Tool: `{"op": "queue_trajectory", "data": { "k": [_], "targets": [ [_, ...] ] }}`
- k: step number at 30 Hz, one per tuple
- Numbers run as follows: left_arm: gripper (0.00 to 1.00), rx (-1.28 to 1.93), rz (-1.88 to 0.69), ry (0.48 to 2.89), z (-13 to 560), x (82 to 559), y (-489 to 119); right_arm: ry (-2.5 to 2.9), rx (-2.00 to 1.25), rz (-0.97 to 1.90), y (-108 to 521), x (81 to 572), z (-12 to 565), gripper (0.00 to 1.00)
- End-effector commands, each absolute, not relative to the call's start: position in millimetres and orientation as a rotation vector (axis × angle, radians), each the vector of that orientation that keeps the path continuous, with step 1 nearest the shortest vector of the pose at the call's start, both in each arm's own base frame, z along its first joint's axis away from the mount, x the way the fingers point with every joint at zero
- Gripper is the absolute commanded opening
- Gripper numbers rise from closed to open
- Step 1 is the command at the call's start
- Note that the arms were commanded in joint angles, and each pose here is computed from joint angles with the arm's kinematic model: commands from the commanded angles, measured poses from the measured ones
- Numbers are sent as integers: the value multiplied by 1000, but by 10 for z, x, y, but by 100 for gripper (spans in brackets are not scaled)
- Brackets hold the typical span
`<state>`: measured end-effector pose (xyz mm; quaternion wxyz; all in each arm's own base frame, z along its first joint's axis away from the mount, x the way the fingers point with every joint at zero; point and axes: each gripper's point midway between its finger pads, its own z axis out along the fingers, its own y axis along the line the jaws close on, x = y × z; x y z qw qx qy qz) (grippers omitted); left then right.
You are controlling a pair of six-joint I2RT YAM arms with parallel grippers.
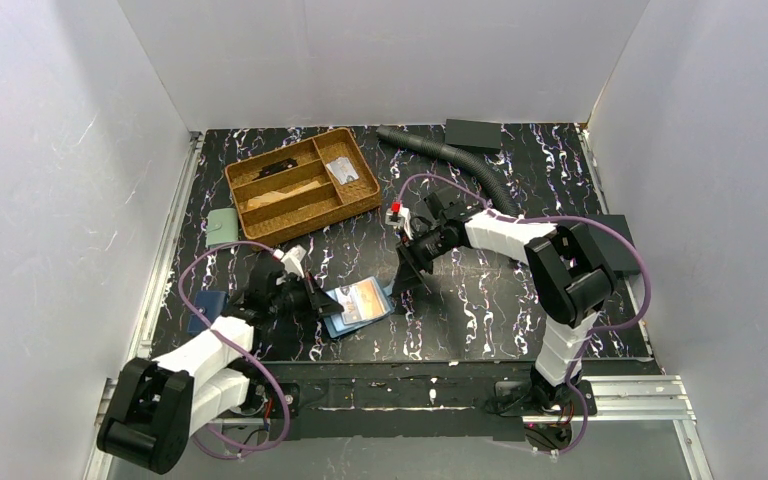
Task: Take the credit cards out of the card holder
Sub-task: Remove the credit card from the card holder.
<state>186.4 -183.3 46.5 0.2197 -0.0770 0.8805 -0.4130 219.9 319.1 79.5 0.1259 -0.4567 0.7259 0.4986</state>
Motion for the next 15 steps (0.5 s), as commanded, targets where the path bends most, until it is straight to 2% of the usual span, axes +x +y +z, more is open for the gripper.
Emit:
{"op": "queue_trajectory", "data": {
  "k": [1,15],
  "targets": [
    [0,-116,-1180,2438,563,1881,-1939,1955,-1397,1425,3193,2265,1126,68],
    [0,7,-1183,2492,514,1908,-2218,1856,-1406,1457,3058,2274,1305,69]
  ]
}}
